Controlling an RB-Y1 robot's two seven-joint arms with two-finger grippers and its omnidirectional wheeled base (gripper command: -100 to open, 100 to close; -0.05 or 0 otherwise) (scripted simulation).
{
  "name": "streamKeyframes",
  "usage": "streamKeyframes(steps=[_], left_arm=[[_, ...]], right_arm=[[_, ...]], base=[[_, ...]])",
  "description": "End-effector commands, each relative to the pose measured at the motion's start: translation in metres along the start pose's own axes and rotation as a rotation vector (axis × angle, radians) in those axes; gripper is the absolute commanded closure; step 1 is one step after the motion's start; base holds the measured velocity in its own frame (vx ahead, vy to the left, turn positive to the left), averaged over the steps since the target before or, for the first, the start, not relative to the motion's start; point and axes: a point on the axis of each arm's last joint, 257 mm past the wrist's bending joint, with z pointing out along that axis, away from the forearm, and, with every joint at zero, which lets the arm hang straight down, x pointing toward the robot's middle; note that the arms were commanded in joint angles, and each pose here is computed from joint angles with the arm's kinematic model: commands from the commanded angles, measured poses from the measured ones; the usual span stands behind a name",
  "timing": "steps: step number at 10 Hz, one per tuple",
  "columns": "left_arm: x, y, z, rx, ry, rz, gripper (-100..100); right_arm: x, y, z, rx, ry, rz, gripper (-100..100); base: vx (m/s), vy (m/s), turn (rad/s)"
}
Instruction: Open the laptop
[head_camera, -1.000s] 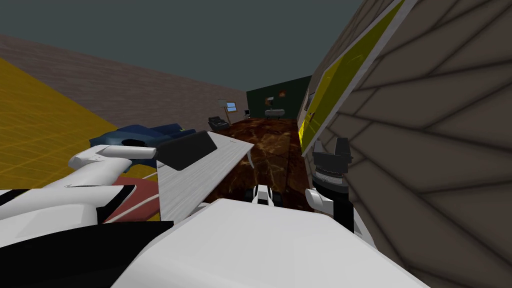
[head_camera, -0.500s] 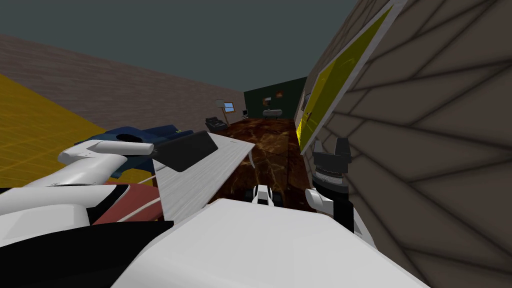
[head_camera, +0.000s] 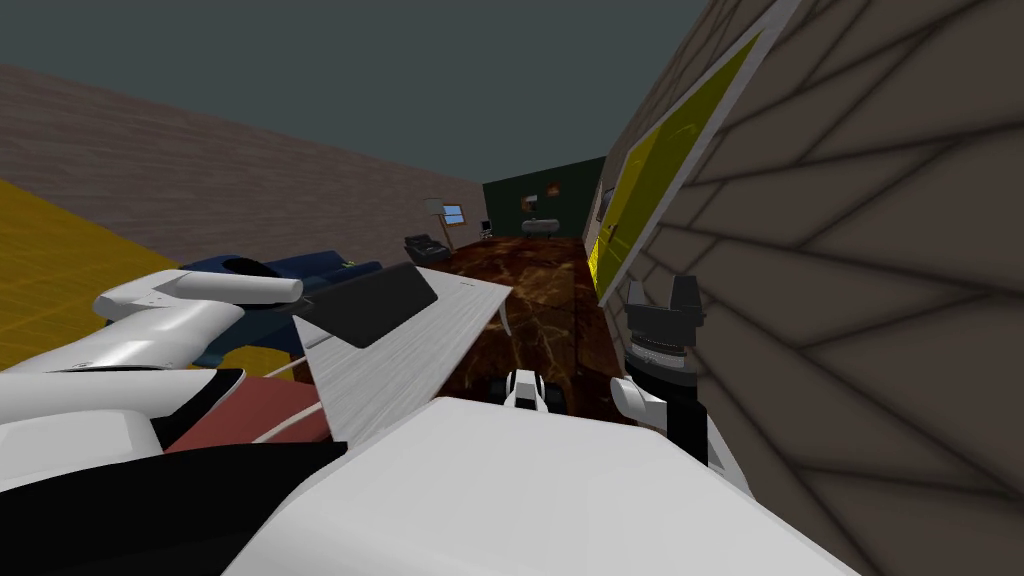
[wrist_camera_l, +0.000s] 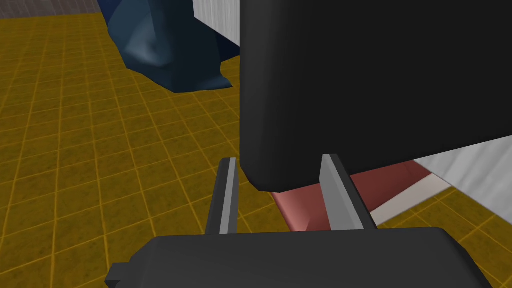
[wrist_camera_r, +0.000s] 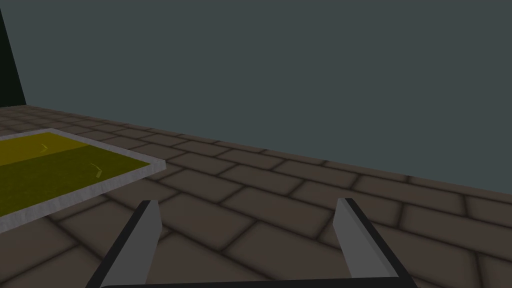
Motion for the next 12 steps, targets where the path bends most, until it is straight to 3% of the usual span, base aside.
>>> streamKeyframes(steps=[1,5,9,10,11,12], left_arm=[[-0.004,0.012,-0.005,-0.062,-0.03,-0.006,100],[-0.006,0.017,-0.012,-0.107,-0.049,-0.008,100],[-0.007,0.028,-0.028,-0.191,-0.077,-0.006,100],[-0.003,0.02,-0.027,-0.167,-0.062,-0.009,100],[-0.03,0.066,-0.002,-0.215,-0.12,-0.028,100],[-0.036,0.082,0.006,-0.225,-0.138,-0.023,100]], right_arm=[[0.0,0.0,0.0,0.0,0.0,0.0,0],[0.0,0.0,0.0,0.0,0.0,0.0,0],[0.0,0.0,0.0,0.0,0.0,0.0,0],[0.0,0.0,0.0,0.0,0.0,0.0,0],[0.0,0.0,0.0,0.0,0.0,0.0,0],[0.0,0.0,0.0,0.0,0.0,0.0,0]], base=[[-0.049,0.111,-0.074],[-0.022,0.053,-0.042],[-0.038,0.093,-0.072],[-0.019,0.04,-0.031],[0.211,0.132,-0.178],[0.277,0.181,-0.044]])
